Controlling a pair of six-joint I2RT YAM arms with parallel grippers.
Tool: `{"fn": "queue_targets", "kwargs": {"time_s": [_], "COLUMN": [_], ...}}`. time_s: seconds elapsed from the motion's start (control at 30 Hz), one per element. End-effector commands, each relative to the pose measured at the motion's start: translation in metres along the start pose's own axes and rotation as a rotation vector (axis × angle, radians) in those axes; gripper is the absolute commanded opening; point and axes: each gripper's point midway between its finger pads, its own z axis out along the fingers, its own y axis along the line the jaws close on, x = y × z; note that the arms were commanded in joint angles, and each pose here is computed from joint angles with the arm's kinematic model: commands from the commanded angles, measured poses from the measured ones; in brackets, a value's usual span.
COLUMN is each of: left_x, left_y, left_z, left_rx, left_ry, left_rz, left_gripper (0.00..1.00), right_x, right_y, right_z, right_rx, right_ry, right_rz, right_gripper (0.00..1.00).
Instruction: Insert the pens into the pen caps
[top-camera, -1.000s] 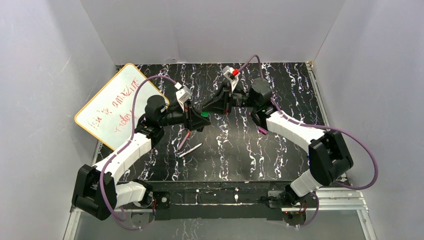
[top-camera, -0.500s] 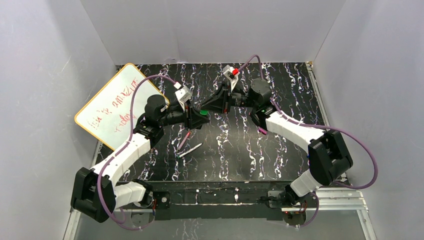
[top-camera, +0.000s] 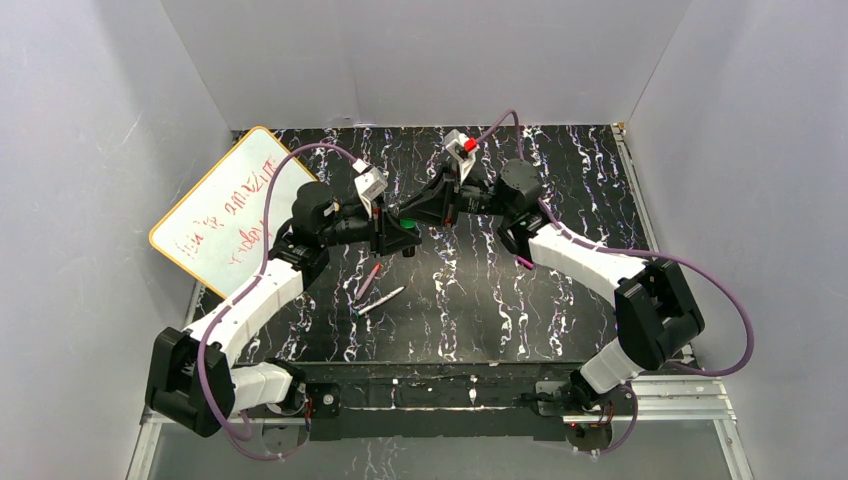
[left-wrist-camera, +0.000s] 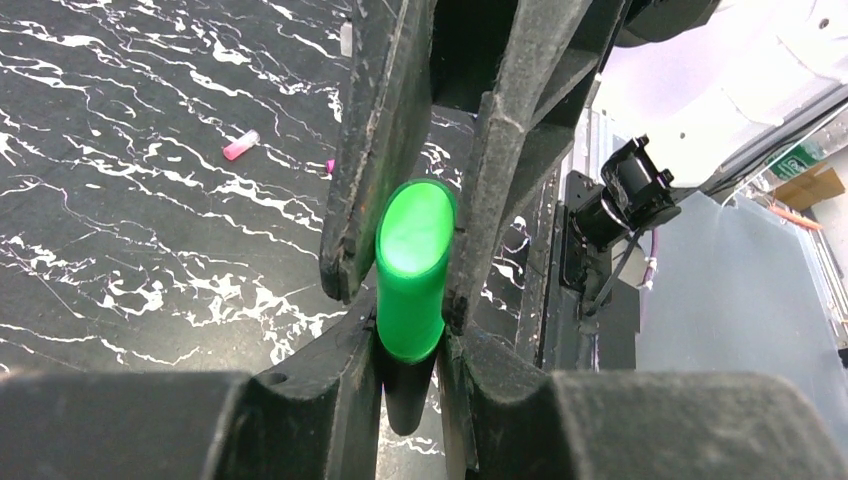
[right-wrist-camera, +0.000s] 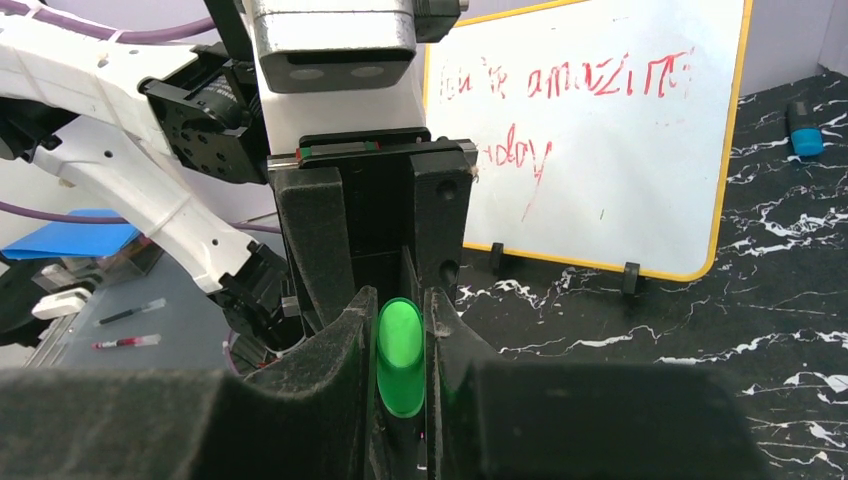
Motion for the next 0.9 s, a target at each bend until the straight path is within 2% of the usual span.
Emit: {"fn": "queue_targets", "kwargs": {"time_s": [0.0,0.27,0.87], "left_x": [-0.068,-0.064,-0.088], "left_y": [-0.012,-0.006,-0.010], "left_z": [-0.006,-0.015,-0.029], "left_rx": [0.005,-0.044,-0.046], "left_ry": [-0.114,-0.077,-0.144], "left_rz": [0.234,0.277,0.323], "left_gripper": [0.00,0.00,0.00], "right_x": [0.056,0.066,0.086], "right_y": [0.029,0.026,0.024], "right_z": [-0.002,-0.010,-0.012], "right_rx": [-0.111,-0.067,-0.086], "right_ry": [0.168,0.215,0.258], "right_rz": [0.121,0.110,0.155], "right_gripper": [0.10,0.09,0.08]}}
